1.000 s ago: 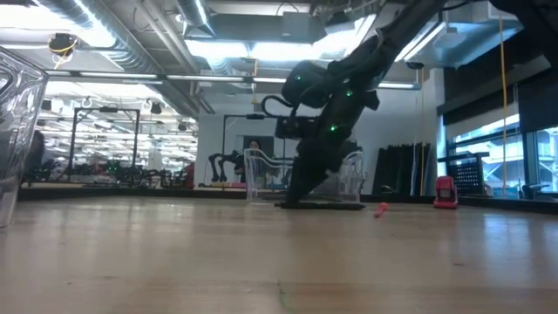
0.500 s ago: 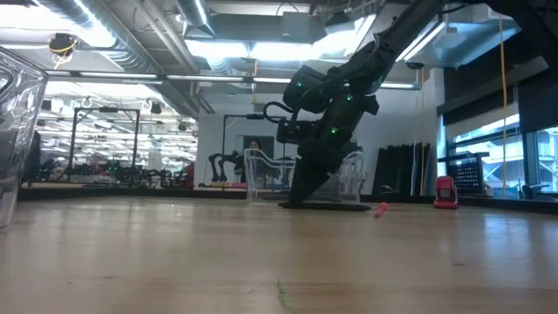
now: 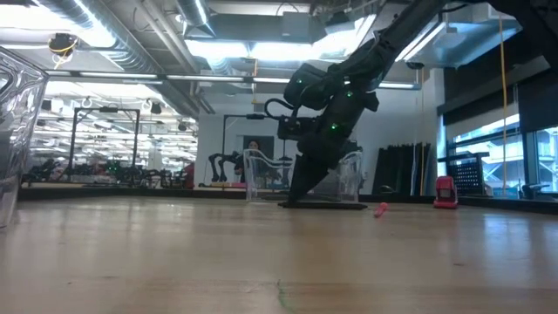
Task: Sort crayons/erasers/pens/pencils in bins
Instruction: Put the black pen into the top transparent bin
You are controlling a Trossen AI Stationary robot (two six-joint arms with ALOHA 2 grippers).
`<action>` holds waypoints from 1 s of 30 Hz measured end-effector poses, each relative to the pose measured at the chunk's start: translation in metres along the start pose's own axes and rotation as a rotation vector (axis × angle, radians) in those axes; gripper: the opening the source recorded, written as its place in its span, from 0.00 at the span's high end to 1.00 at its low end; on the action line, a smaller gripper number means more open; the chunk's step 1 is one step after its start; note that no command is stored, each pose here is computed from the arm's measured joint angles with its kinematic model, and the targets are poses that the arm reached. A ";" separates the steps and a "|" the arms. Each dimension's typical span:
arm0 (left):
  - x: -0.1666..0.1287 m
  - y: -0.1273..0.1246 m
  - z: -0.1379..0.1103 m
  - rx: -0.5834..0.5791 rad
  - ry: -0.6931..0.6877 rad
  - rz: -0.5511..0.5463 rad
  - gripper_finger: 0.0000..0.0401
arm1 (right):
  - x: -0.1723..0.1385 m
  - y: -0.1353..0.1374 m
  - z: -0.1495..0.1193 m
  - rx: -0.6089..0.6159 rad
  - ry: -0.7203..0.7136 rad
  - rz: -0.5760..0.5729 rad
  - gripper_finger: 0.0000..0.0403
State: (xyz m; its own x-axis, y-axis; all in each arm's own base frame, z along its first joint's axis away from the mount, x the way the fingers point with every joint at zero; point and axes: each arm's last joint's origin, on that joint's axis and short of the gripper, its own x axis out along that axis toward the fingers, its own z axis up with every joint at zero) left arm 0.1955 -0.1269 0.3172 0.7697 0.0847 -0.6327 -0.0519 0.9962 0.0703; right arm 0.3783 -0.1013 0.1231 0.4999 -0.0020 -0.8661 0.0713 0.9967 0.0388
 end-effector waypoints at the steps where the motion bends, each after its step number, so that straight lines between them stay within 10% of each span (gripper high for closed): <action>1: 0.000 0.000 0.000 0.000 0.000 0.000 0.76 | 0.000 0.000 0.000 0.005 0.000 0.001 0.99; 30: 0.000 0.000 0.000 0.001 0.001 0.000 0.76 | 0.002 -0.001 -0.002 0.016 0.019 -0.053 0.76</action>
State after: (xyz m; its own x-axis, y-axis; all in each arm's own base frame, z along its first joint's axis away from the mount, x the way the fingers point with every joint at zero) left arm 0.1955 -0.1269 0.3172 0.7693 0.0842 -0.6333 -0.0508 0.9962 0.0708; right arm 0.3773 -0.1022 0.1201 0.4783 -0.0535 -0.8766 0.1112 0.9938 0.0001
